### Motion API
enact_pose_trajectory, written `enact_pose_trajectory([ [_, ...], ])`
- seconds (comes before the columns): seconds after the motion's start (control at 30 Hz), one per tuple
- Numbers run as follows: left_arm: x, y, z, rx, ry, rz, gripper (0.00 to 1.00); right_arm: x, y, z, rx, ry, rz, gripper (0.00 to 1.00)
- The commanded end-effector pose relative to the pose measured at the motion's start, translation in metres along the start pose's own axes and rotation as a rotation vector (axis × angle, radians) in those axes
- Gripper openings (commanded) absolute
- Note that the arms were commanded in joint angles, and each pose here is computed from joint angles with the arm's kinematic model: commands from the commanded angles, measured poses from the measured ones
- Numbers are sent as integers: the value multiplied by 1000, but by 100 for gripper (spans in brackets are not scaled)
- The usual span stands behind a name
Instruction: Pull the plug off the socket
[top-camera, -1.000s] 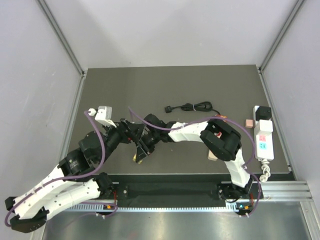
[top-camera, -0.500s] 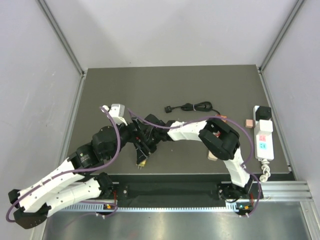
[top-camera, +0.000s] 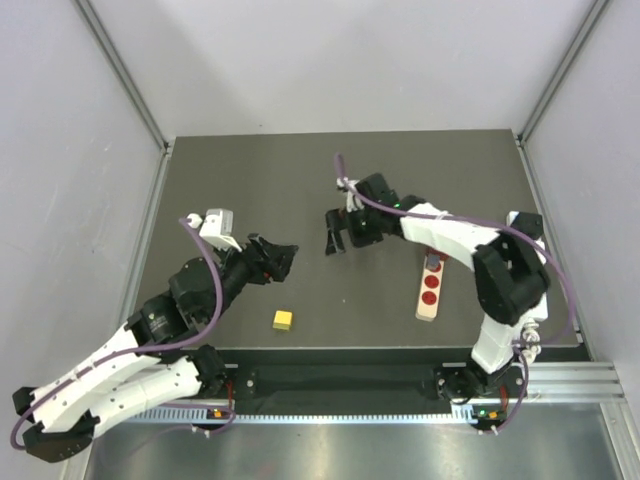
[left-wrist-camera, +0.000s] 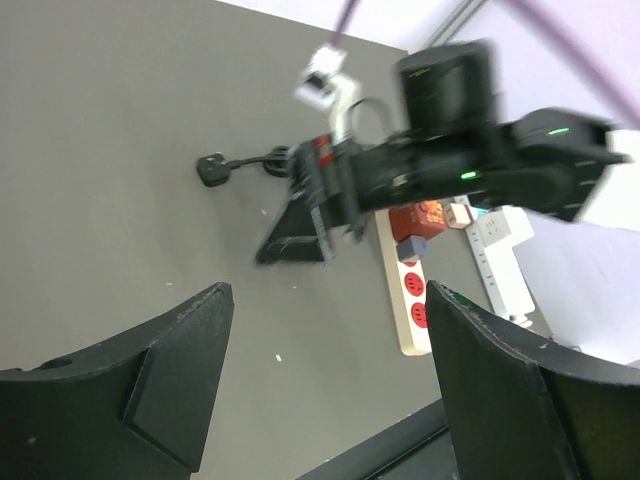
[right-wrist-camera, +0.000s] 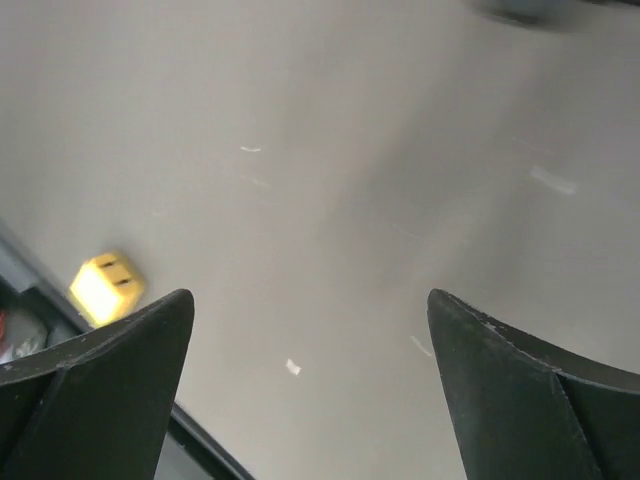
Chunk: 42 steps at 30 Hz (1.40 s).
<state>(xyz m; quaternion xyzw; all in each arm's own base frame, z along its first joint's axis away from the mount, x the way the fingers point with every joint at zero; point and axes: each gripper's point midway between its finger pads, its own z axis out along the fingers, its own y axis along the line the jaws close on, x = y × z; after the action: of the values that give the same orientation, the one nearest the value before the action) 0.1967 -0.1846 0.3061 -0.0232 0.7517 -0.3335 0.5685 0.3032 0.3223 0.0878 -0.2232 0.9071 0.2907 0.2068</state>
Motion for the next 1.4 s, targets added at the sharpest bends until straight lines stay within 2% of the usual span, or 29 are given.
enact_pose_trajectory([
  [0.0,10,-14,15,54,11,-31,81,0,-31,-55,260,-49,21,100],
  [0.07,33,-19,25,88,73,-24,81,-1,-61,-86,438,-105,100,100],
  [0.13,43,-29,33,128,98,-45,81,20,-94,-111,625,-117,200,100],
  [0.23,80,-44,54,190,206,-57,80,39,-111,-156,738,-243,318,100],
  [0.33,106,-63,64,270,306,-73,77,66,-123,-172,785,-313,405,100],
  [0.4,139,-74,73,324,428,-82,75,71,-121,-186,764,-385,454,100],
  [0.53,184,-89,89,393,593,-99,69,99,-139,-181,765,-372,537,86],
  [0.73,224,-105,100,465,756,-156,68,98,-154,-164,760,-370,519,74],
  [1.0,251,-101,102,470,815,-240,63,79,-161,-148,744,-386,491,68],
  [1.13,259,-99,104,466,832,-253,62,80,-167,-138,762,-356,491,58],
  [1.37,268,-104,113,482,849,-280,60,82,-179,-131,809,-340,474,56],
])
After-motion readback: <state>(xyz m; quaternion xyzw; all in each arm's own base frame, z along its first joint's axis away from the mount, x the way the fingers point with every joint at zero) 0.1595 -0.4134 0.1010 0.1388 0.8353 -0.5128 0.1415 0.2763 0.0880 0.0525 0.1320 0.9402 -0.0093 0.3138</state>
